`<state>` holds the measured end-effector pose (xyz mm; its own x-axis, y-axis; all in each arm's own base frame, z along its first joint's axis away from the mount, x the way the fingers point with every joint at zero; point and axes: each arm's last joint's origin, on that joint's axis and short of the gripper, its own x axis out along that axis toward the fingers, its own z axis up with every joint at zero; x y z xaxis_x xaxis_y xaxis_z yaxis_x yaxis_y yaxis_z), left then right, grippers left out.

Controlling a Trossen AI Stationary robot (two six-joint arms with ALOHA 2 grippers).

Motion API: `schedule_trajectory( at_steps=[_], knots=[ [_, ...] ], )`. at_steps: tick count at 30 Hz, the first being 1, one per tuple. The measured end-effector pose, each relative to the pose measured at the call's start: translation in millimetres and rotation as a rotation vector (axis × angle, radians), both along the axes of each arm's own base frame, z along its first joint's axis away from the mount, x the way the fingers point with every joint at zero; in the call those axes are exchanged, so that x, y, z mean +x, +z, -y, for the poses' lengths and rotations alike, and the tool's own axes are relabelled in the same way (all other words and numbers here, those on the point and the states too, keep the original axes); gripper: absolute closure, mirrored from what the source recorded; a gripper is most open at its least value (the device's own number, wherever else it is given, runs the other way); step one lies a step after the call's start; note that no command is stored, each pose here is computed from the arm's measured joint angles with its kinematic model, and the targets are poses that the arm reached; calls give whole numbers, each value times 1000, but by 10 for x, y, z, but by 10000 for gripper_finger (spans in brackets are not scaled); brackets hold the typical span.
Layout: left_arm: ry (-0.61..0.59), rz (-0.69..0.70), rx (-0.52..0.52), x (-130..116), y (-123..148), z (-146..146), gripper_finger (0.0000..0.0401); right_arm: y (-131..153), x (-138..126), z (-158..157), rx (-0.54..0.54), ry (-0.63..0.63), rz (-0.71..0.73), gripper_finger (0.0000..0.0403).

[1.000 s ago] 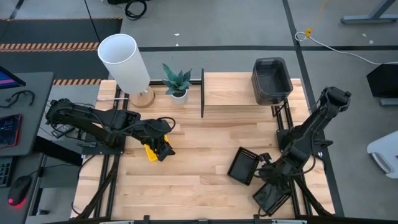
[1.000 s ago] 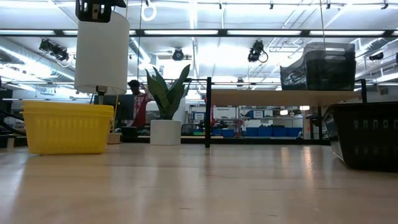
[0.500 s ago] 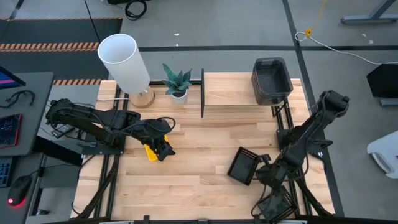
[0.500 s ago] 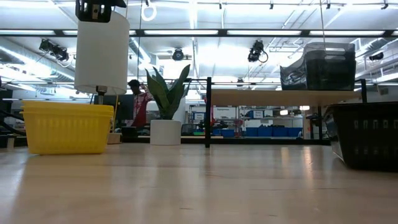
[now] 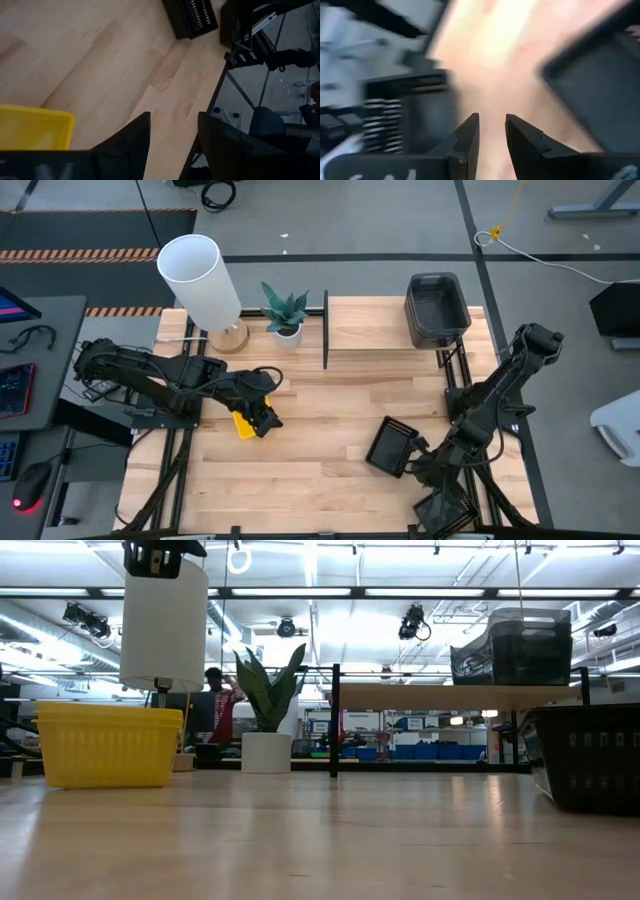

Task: Stack baskets on shelf by color
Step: Stack the bottom black bin on top of the black bin

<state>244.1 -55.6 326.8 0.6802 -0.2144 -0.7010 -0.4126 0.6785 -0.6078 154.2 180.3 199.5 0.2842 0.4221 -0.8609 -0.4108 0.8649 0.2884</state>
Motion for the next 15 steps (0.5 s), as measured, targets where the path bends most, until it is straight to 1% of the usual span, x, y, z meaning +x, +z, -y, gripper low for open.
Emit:
schedule_trajectory(
  at_steps=[3,4,10,15],
  knots=[
    [-3,-1,-4,-4,0,16,229,34,-1,-63,110,61,-37,296],
    [-3,-1,-4,-4,0,16,229,36,-15,-87,116,72,-34,294],
    [5,-3,-11,-3,0,15,229,-108,-96,-198,49,95,-85,284],
    [6,-3,-13,-3,0,16,229,-234,-101,-254,18,38,-148,268]
  ],
)
